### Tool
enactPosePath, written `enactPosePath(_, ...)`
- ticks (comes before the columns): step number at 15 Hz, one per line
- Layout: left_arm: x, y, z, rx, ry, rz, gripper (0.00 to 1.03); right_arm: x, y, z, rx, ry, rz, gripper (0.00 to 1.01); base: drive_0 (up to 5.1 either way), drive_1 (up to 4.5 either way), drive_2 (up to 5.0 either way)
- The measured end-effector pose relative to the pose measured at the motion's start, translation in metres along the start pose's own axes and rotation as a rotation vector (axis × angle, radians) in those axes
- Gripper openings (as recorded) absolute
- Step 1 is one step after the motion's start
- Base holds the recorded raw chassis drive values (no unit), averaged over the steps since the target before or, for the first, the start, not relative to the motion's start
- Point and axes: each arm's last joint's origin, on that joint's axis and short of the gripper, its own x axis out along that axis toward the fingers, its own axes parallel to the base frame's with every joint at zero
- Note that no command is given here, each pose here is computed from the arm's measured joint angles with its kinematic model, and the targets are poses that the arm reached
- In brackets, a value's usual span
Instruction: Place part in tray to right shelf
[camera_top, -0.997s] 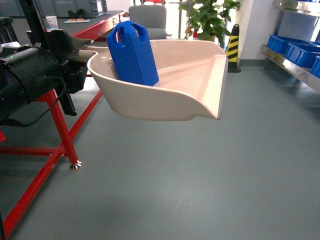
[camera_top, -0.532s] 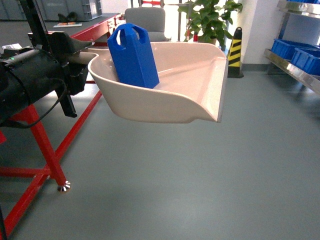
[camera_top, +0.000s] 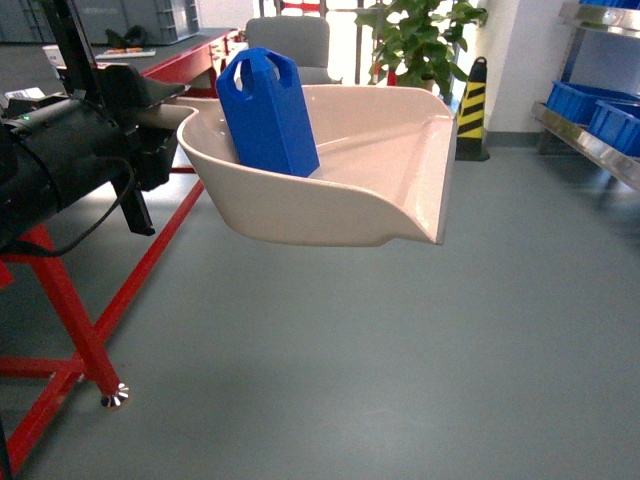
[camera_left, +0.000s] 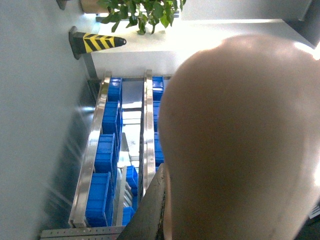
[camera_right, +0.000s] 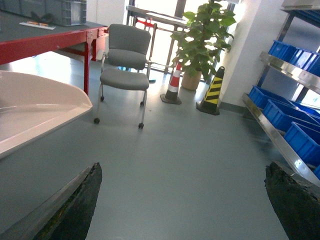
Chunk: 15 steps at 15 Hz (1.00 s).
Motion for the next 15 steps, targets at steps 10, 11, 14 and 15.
enactPosePath(10,0.0010,-0.0015,-0.0012,0.001,0.004,-0.010,0.15,0.0001,0.0001,0.0002,0.000,-0.002,0.000,0.98,0.1,4.38,-4.2)
enactPosePath(11,0.0009,-0.0014,-0.0003,0.001,0.002,-0.010,0.15,0.0001,0.0001,0.0000,0.000,-0.001,0.001,0.98,0.1,4.38,-4.2)
enactPosePath(14,0.0005,-0.0015,0.0018,0.002,-0.007,-0.010,0.15,0.0001,0.0001,0.0001,0.000,-0.002,0.000,0.98,0.1,4.38,-4.2)
enactPosePath(15,0.0006,-0.0015,0.0015,0.002,-0.005,-0.010,0.15,0.0001,0.0001,0.0001,0.000,-0.002,0.000,0.98,0.1,4.38,-4.2)
